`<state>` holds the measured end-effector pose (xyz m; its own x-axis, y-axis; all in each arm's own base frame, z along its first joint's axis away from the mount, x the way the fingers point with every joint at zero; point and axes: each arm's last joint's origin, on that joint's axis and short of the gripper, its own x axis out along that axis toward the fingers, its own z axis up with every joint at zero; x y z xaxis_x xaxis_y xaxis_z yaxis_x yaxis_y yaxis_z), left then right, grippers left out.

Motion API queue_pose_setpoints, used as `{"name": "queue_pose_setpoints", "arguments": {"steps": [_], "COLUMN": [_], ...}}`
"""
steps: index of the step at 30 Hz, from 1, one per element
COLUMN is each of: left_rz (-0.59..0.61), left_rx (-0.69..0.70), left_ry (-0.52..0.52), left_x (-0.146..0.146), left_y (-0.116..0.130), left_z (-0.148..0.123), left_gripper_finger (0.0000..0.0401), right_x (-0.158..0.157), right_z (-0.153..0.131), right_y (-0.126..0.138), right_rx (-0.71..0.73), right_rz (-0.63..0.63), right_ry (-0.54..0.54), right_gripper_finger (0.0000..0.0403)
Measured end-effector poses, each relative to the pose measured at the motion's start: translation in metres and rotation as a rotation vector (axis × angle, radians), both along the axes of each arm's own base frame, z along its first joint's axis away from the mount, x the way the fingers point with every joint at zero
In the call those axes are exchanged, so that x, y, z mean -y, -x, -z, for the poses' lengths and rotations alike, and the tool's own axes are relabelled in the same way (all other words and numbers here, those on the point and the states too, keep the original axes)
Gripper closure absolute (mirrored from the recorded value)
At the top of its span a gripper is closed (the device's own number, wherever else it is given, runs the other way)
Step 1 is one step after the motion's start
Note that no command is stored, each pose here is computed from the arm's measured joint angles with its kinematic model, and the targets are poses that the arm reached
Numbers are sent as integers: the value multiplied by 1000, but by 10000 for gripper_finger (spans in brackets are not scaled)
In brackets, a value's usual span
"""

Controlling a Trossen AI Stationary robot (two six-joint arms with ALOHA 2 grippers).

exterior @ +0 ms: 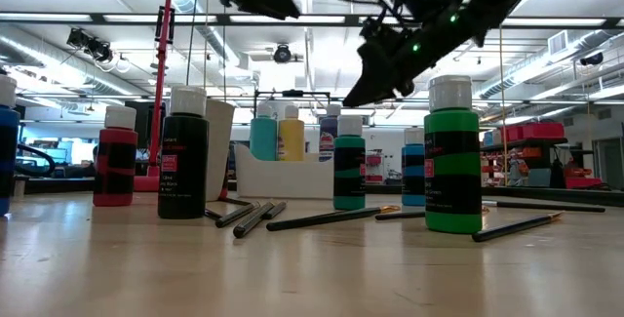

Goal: Pick & Place Paint Supplies
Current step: Adjust the purple paint bottle in the white bin

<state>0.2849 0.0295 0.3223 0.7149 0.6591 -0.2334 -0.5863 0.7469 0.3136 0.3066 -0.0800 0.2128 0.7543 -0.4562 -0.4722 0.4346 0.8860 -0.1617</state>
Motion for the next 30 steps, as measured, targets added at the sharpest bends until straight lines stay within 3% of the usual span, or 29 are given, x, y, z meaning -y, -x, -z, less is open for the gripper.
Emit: {"name": "queue_pose_setpoints", "arguments": {"steps": [3, 8, 17, 30], "left_rz": [-30, -48, -46, -46], "left_rx": [-20, -36, -36, -38], "left_ry": [27, 64, 67, 61], "left_x": [0, 0, 0, 0], "left_y": [12, 17, 16, 16], "left_z": [-3, -1, 0, 0], "left_gripper_finger": [165, 165, 166, 166], "right_x": [11, 28, 50, 60], "right_z": [9, 17, 56, 56], "right_y": [2, 0, -11, -10], "right_rx": [-41, -6, -27, 20], "right_rz": [36, -12, 6, 45], "right_ry": [-23, -99, -129, -138], "right_gripper_finger": [338, 396, 399, 401]}}
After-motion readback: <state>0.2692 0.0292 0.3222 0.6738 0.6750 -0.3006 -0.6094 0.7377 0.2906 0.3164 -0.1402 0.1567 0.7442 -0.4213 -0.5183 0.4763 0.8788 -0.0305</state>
